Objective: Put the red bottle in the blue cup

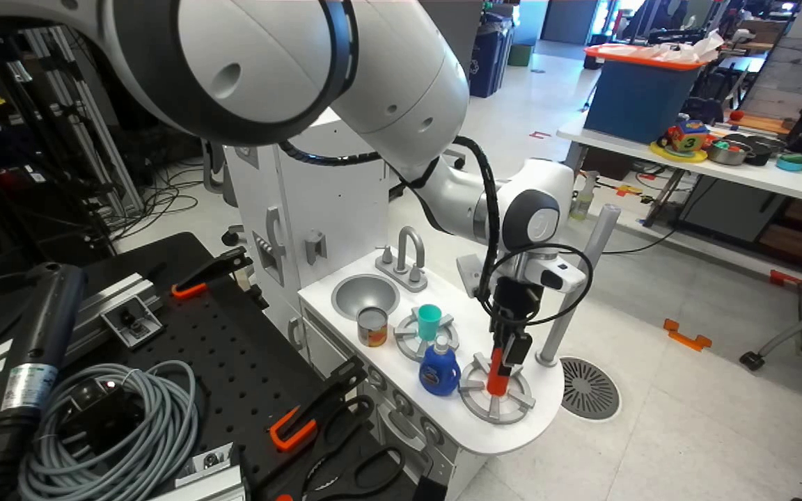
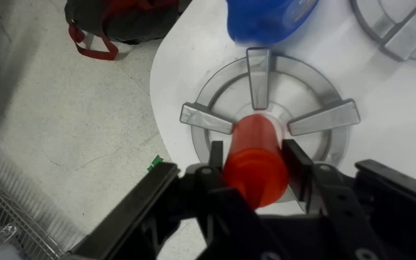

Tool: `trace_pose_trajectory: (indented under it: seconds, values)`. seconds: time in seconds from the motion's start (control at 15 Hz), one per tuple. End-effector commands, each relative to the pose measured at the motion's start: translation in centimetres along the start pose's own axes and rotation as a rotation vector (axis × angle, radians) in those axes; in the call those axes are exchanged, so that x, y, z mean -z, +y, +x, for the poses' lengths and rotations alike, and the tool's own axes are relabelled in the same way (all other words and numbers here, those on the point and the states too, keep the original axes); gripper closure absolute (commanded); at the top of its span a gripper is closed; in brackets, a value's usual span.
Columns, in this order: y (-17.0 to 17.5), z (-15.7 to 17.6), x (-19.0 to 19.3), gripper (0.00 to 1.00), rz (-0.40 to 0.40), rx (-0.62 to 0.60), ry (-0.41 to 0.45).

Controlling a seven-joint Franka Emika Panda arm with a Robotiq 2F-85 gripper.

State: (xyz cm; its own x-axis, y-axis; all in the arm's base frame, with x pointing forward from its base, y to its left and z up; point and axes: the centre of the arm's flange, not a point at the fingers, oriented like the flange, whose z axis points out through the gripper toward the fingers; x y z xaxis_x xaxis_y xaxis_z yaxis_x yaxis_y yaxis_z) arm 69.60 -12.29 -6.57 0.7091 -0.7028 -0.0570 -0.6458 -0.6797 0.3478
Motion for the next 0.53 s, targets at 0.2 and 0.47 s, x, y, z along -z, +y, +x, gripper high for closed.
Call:
trace_pose_trajectory:
  seconds: [0.2,0.47]
  values:
    - [-5.2,2.1,2.0,0.86,0.076,-0.022,-0.052]
    - [-6.1,-3.9,9.0,0.88,0.193,0.051,-0.046]
